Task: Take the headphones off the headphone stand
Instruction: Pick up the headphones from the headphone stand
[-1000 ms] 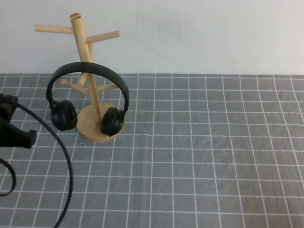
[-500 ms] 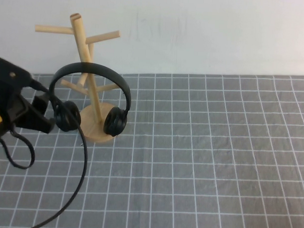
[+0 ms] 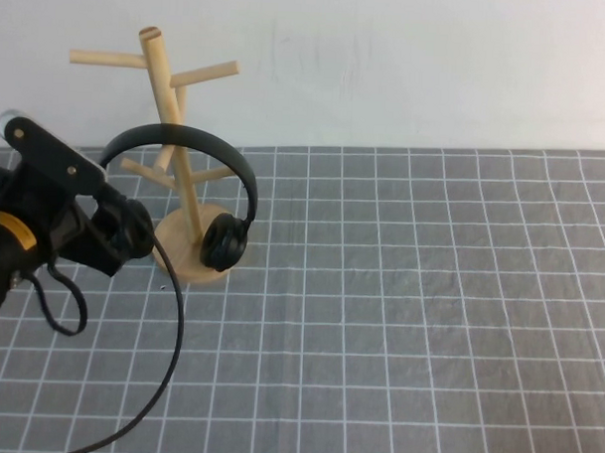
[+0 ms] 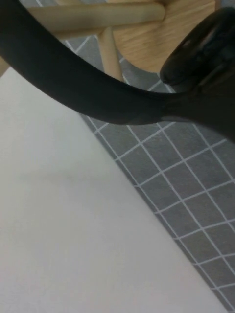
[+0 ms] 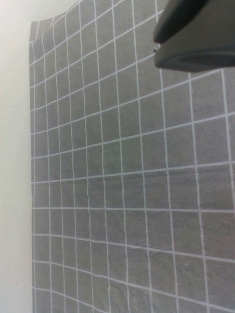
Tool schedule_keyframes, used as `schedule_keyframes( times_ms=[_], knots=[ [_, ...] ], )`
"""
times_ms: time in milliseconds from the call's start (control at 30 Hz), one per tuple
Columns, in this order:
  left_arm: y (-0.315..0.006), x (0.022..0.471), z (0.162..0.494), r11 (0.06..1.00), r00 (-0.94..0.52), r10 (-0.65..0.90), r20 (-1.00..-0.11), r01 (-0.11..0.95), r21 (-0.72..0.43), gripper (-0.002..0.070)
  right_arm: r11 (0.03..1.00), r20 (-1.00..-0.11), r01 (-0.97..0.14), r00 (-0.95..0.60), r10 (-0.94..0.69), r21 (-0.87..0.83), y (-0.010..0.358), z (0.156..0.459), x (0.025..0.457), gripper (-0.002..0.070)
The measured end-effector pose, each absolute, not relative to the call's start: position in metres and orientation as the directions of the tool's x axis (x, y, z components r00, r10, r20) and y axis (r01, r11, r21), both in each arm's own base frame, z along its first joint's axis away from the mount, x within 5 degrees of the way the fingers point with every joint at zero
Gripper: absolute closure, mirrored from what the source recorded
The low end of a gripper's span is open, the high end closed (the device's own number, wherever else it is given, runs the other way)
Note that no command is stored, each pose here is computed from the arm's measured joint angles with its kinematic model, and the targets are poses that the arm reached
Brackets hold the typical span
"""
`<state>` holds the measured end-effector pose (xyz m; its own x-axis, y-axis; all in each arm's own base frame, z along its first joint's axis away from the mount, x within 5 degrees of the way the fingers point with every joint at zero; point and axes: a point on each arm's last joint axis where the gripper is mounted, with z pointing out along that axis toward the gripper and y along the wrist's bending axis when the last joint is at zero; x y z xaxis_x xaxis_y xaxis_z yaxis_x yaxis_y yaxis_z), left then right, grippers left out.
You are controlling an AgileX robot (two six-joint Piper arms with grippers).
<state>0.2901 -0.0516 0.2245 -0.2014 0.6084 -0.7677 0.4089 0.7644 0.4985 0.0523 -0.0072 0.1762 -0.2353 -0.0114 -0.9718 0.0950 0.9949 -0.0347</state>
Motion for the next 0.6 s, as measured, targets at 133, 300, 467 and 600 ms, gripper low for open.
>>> schedule_keyframes(
  times_ms=[133, 300, 467, 600],
  knots=[
    [-0.049, 0.298, 0.223, 0.784, -0.209, 0.595, -0.776, 0.362, 0.504, 0.0261, 0.995, -0.972, 0.095, -0.235, -0.011, -0.035, -0.007, 0.176, 0.052, 0.0682],
    [-0.047, 0.312, 0.228, 0.821, -0.225, 0.555, -0.801, 0.301, 0.485, 0.0261, 0.995, -0.972, 0.095, -0.235, -0.011, -0.035, -0.007, 0.176, 0.052, 0.0682],
    [-0.048, 0.322, 0.227, 0.825, -0.225, 0.550, -0.804, 0.292, 0.483, 0.0261, 0.995, -0.972, 0.095, -0.235, -0.011, -0.035, -0.007, 0.176, 0.052, 0.0682],
    [-0.049, 0.327, 0.223, 0.826, -0.233, 0.550, -0.802, 0.295, 0.481, 0.0261, 0.995, -0.972, 0.095, -0.235, -0.011, -0.035, -0.007, 0.176, 0.052, 0.0682]
  ],
)
